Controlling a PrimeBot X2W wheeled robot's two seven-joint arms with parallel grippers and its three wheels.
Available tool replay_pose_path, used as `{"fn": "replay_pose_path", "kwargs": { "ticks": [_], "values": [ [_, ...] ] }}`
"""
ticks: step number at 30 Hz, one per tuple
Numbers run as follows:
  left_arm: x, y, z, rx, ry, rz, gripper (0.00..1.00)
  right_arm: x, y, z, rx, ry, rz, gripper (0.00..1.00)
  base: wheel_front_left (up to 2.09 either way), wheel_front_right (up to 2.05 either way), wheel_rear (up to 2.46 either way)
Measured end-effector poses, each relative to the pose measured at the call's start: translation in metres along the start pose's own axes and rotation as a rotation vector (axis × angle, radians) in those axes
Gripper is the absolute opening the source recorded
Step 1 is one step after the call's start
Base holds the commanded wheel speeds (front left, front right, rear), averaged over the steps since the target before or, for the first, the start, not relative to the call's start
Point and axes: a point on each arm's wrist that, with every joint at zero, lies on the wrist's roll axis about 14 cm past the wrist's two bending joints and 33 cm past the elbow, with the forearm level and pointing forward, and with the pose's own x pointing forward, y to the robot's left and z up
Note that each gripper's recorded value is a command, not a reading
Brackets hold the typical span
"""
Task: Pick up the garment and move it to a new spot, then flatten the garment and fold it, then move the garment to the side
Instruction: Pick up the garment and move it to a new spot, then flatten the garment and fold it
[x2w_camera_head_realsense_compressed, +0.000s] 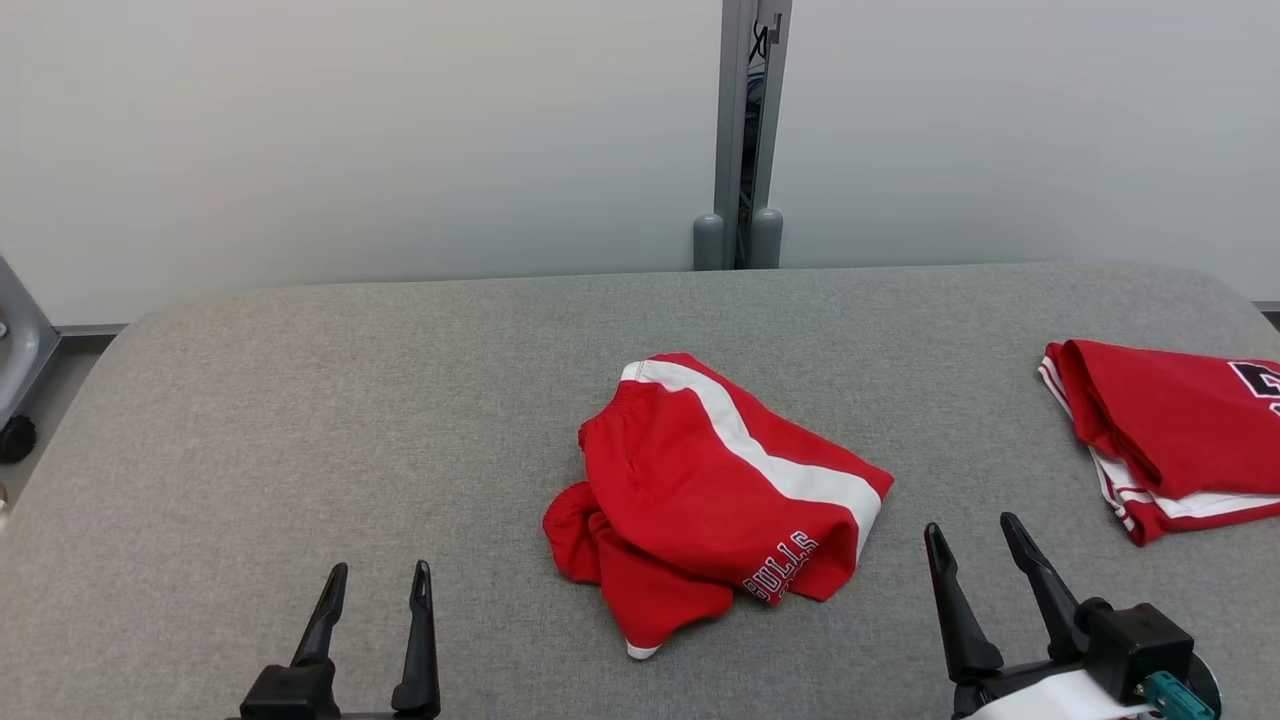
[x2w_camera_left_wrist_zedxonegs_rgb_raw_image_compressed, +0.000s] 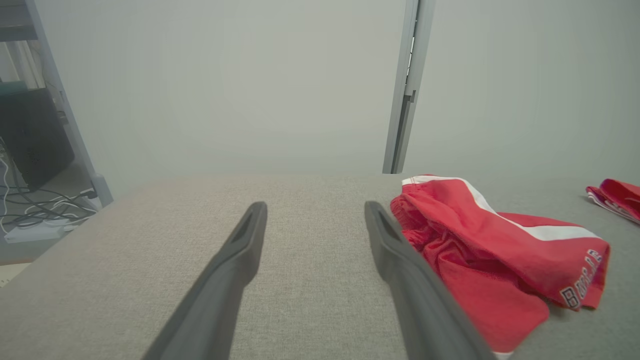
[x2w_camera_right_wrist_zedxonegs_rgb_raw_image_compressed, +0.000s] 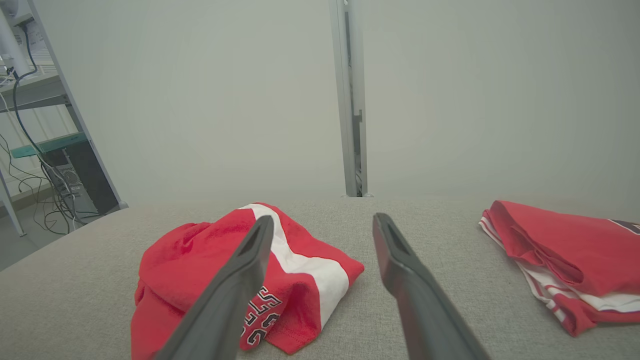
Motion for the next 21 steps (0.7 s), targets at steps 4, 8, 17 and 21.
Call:
{"fn": "replay_pose_path", "kwargs": {
  "ticks": [4,8,17,21],
  "values": [
    [0.0007,-0.0005,-0.0024,0.005,0.007,-0.002,1.00,-0.0014,-0.0010,-0.0008,0.008,0.002,-0.006,1.00,0.00,0.00,0.00],
    [0.0020,-0.0014,-0.0030,0.005,0.009,-0.003,1.00,-0.0023,-0.0020,-0.0016,0.009,0.004,-0.010,1.00,0.00,0.00,0.00],
    [0.0031,-0.0034,-0.0052,-0.001,0.017,-0.004,1.00,-0.0025,-0.0019,-0.0028,0.014,0.008,-0.010,1.00,0.00,0.00,0.00],
    [0.0035,-0.0038,-0.0043,0.000,0.014,-0.004,1.00,-0.0024,-0.0019,-0.0037,0.018,0.010,-0.011,1.00,0.00,0.00,0.00]
  ]
}}
